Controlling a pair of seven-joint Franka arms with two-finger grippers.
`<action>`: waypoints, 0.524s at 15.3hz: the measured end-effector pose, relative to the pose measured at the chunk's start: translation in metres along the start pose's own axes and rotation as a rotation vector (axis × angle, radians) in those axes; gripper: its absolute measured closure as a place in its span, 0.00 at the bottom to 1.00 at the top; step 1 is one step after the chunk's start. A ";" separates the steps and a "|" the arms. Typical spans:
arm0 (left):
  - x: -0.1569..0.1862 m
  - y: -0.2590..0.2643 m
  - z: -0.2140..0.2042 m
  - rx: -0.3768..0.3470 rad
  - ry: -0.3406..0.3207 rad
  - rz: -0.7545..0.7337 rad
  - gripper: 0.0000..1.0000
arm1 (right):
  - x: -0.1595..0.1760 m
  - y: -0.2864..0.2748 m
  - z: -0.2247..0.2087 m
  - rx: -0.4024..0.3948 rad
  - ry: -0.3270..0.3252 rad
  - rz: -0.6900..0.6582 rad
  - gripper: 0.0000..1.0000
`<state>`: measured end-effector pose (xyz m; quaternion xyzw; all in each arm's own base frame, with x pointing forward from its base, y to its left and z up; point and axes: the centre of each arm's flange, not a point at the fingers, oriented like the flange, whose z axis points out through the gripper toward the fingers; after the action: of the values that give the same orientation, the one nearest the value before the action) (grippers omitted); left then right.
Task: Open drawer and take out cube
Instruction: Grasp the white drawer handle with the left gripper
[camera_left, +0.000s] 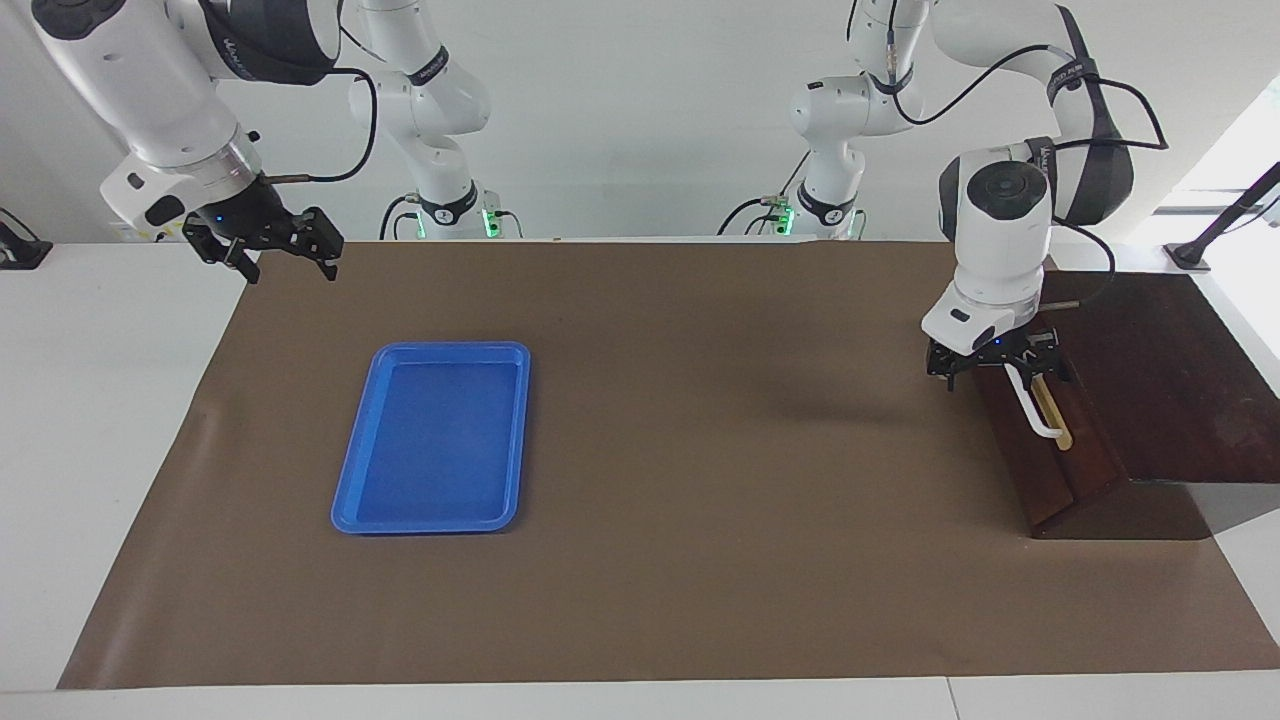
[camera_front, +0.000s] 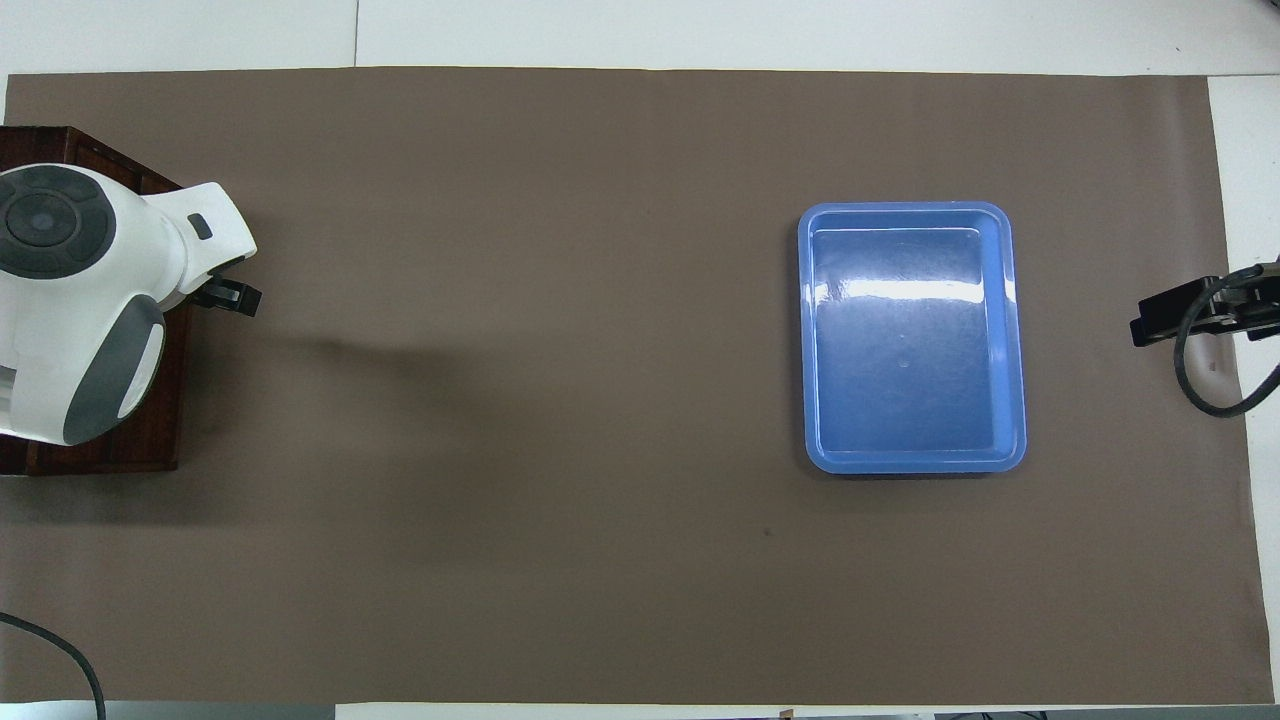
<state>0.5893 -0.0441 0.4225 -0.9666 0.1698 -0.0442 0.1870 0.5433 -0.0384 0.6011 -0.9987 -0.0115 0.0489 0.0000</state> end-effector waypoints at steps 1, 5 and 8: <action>-0.004 -0.003 0.008 -0.002 -0.001 -0.005 0.00 | 0.000 0.000 0.000 0.000 0.000 0.000 0.00; -0.009 -0.010 0.018 -0.006 -0.003 -0.014 0.00 | -0.001 0.011 0.000 0.002 0.000 0.021 0.00; -0.011 -0.013 0.021 -0.005 0.002 -0.018 0.00 | -0.001 0.011 0.000 0.002 0.000 0.021 0.00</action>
<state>0.5865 -0.0215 0.4075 -0.9685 0.1612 -0.0464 0.1838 0.5422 -0.0499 0.6013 -0.9988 -0.0010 0.0487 0.0006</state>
